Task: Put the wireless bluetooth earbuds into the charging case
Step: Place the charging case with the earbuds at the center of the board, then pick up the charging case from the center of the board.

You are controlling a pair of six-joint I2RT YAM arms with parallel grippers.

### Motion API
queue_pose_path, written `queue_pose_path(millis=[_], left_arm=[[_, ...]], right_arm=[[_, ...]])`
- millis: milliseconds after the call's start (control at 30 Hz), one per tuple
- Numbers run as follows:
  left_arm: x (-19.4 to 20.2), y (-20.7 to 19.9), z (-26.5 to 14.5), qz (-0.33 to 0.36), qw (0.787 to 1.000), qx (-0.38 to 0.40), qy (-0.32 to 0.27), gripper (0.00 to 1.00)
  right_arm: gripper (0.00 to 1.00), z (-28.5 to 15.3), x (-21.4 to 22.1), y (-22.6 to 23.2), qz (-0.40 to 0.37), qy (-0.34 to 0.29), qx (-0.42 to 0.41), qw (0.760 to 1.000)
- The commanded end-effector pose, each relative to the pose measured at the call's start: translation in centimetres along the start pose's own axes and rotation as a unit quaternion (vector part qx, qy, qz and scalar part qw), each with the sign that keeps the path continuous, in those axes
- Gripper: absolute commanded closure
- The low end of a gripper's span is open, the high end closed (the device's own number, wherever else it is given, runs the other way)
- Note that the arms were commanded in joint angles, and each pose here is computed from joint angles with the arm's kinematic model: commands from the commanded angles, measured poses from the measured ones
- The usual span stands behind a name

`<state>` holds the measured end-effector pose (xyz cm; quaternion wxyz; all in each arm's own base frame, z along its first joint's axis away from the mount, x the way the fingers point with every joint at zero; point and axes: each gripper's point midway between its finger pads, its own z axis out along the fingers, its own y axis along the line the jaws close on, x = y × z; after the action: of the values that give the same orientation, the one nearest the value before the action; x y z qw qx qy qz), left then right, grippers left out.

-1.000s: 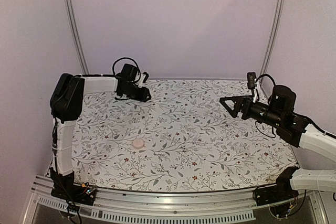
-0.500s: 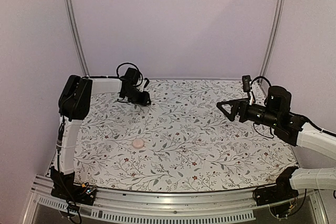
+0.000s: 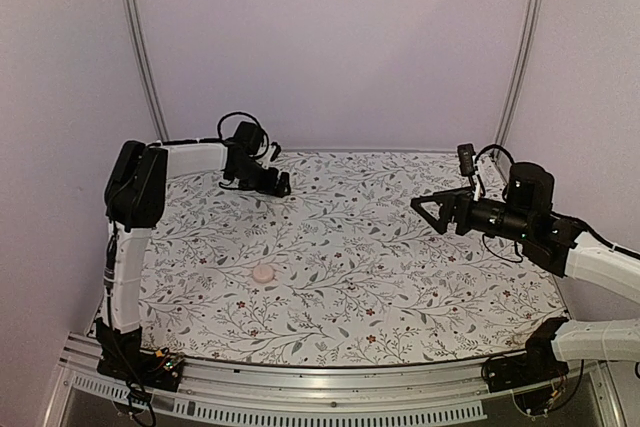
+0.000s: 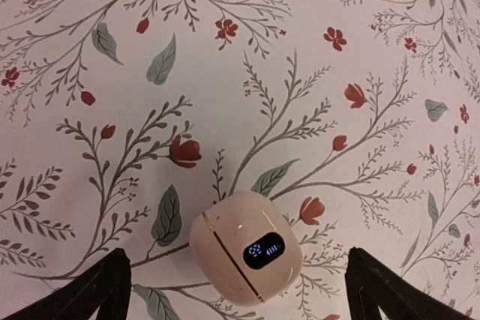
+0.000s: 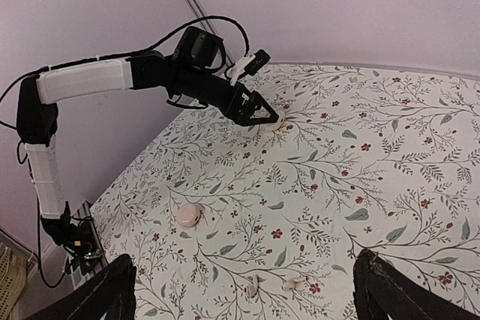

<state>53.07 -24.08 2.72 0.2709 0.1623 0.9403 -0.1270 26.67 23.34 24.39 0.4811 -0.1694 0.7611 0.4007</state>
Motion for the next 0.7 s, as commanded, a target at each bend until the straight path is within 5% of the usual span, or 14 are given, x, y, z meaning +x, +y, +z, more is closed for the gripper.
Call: queue_pose_path(millis=[0, 167, 467, 667], left_arm=[[-6.3, -0.4, -9.3, 0.006, 0.995, -0.015, -0.098, 0.00], [-7.0, -1.9, -16.7, -0.010, 0.984, 0.009, -0.175, 0.00], [4.8, -7.4, -19.7, -0.001, 0.988, 0.105, -0.109, 0.00], [12.7, -8.5, -20.9, -0.061, 0.991, 0.063, -0.099, 0.00]], right_arm=[[0.01, -0.1, -1.1, 1.1, -0.015, -0.008, -0.022, 1.000], [0.01, 0.4, -0.7, 1.4, -0.017, 0.007, -0.037, 0.999], [0.01, 0.6, 0.2, 2.6, -0.029, 0.039, -0.076, 0.996], [0.01, 1.0, 1.2, 2.9, -0.024, 0.060, -0.093, 0.994]])
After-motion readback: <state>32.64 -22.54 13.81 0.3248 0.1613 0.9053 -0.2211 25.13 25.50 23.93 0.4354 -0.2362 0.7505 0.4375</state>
